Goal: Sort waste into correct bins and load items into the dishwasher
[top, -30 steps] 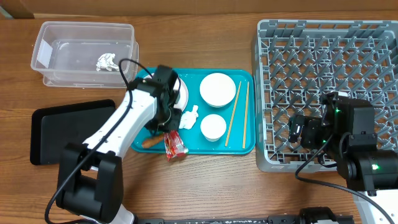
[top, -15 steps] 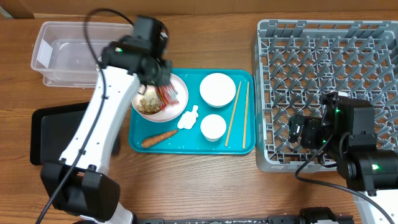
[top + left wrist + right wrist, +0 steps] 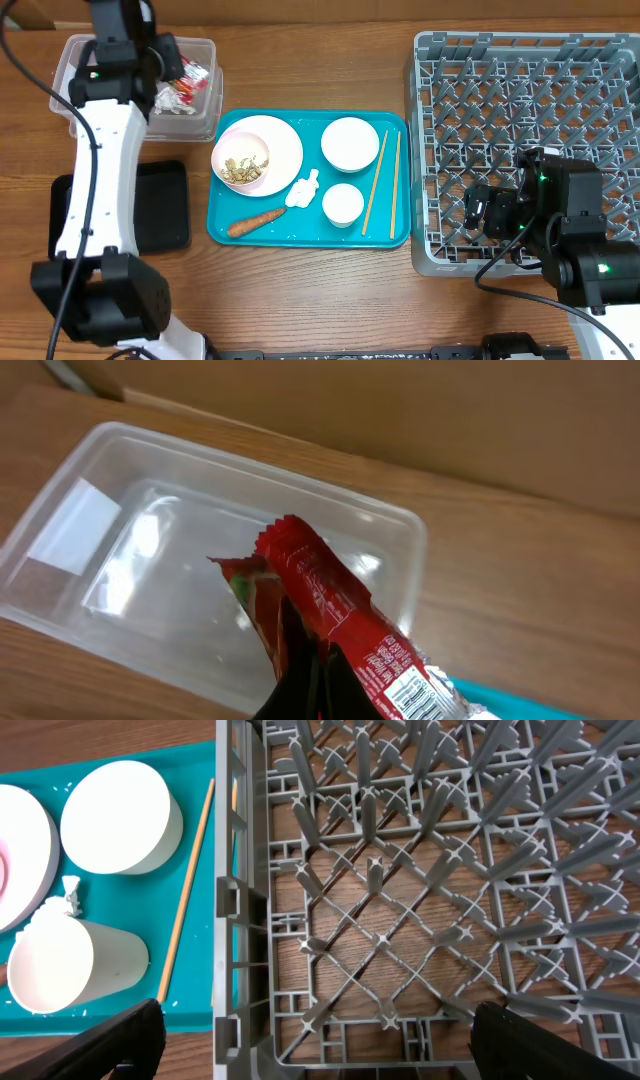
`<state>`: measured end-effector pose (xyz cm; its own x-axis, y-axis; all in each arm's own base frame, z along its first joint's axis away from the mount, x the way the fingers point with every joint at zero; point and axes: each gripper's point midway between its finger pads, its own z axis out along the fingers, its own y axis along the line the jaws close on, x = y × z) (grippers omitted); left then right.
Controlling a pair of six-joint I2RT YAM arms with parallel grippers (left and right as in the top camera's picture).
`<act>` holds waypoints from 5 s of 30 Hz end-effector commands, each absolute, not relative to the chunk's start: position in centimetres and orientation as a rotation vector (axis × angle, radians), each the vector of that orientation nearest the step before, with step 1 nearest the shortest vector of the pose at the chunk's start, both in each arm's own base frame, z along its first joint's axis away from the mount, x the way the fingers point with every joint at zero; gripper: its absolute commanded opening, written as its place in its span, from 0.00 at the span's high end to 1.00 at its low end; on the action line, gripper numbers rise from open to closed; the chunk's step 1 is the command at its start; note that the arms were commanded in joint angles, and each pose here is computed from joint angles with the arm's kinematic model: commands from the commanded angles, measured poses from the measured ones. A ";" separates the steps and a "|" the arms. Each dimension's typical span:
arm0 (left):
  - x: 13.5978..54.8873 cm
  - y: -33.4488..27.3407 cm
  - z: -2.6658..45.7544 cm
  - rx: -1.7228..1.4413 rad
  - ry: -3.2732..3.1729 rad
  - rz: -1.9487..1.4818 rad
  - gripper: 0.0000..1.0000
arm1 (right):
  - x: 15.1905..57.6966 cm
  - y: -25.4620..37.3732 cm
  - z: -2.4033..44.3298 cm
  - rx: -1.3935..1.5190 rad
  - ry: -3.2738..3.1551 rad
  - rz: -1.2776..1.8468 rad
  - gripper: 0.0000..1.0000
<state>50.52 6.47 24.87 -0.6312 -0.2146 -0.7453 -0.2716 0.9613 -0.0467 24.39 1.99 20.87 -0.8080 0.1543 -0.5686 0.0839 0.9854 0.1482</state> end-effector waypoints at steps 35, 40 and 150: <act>32.8 -19.1 14.2 0.382 3.096 -0.489 0.57 | 24.9 1.9 22.1 0.168 2.475 0.151 0.00; 31.3 -21.5 11.0 0.490 3.183 -0.460 0.58 | 24.7 1.9 22.0 0.168 2.483 0.150 0.00; 37.0 -9.1 20.1 -0.175 2.940 -0.421 0.53 | 33.5 -0.1 24.8 0.198 2.469 0.301 0.64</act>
